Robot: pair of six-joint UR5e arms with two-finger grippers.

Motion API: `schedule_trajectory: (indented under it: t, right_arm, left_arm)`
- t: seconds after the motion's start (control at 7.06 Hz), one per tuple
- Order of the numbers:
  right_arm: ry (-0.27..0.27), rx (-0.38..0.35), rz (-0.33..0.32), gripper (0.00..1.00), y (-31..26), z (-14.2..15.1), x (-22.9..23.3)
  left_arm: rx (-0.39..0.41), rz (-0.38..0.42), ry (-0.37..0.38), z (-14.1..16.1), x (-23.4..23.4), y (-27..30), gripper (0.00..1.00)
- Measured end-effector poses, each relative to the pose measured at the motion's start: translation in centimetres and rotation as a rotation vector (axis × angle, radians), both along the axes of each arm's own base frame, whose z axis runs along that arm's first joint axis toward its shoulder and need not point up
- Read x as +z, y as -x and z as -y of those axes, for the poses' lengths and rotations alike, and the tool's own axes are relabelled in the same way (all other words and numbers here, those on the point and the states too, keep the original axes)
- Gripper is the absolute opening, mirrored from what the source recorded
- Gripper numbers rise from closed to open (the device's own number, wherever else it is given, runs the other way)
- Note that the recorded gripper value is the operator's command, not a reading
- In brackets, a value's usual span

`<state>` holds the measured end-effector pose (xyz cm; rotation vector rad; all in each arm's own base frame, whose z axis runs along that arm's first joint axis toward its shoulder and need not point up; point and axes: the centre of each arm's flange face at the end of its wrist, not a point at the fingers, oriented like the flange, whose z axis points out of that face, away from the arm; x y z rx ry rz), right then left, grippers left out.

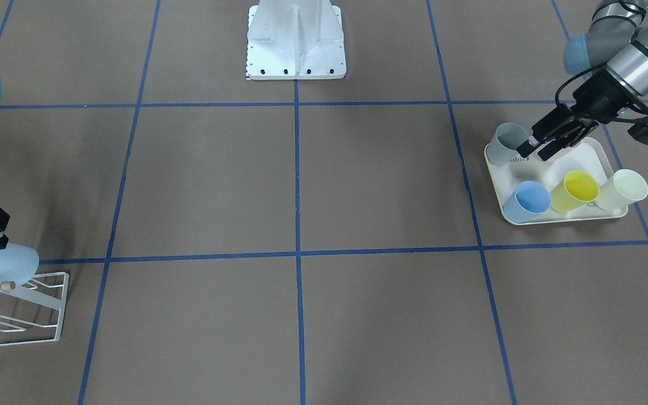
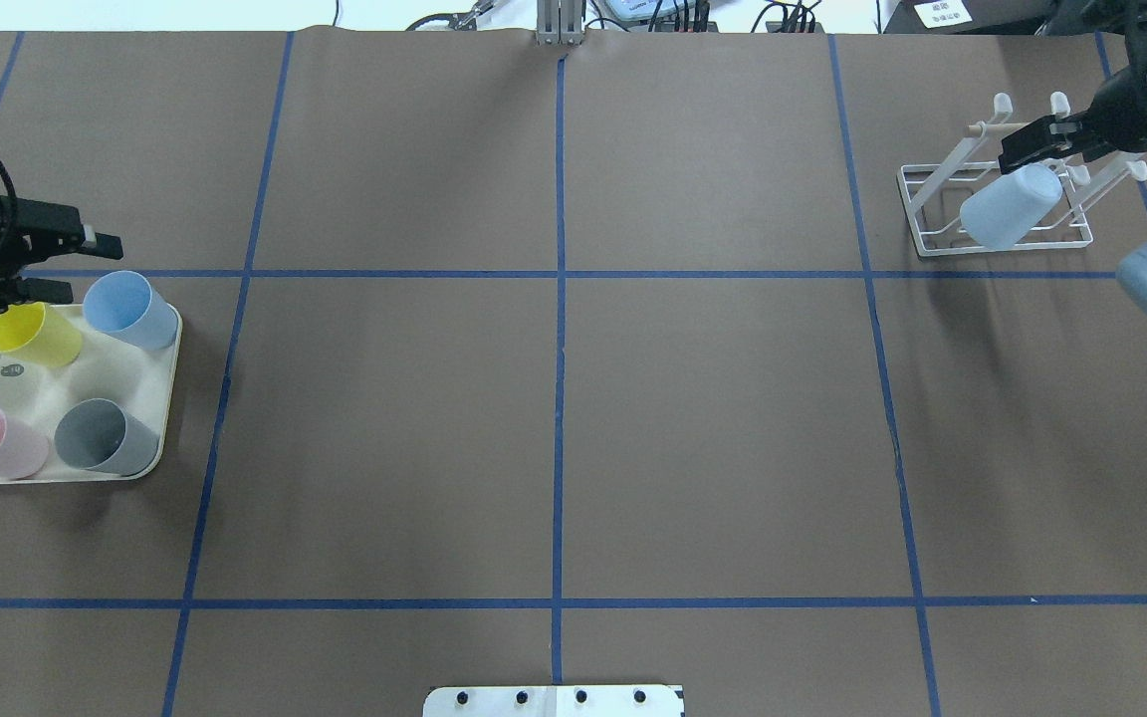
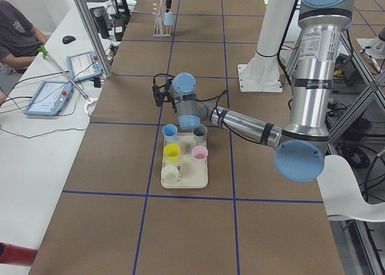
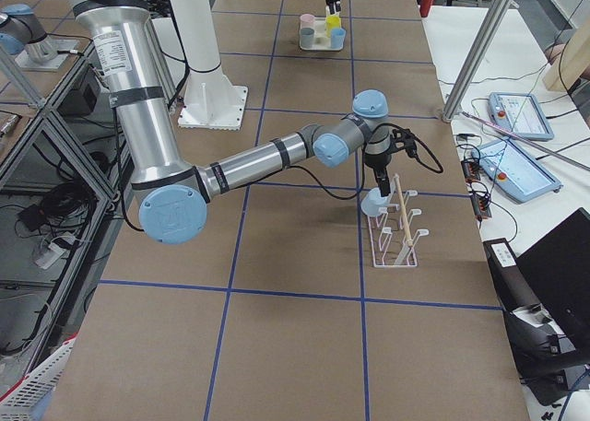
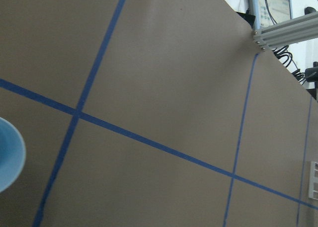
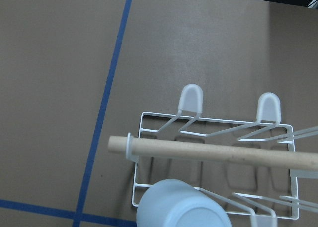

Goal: Transfer IKEA cup to right arm and place on rack

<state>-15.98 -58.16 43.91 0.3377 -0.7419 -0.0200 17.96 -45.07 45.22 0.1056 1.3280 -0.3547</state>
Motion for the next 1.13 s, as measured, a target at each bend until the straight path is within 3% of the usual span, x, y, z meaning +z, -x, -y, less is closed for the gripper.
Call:
schedule_trajectory:
  t: [0.42, 1.13]
  right_arm:
    - [0.028, 0.001, 0.033, 0.99, -0.4, -1.9, 0.0]
    - [0.067, 0.002, 0.066, 0.99, 1.1, -2.6, -0.4]
  left_arm:
    - [0.06, 0.162, -0.107, -4.0, 7.4, 3.1, 1.0]
    - [0.11, 0.383, -0.042, -8.7, 15.0, 4.9, 1.0]
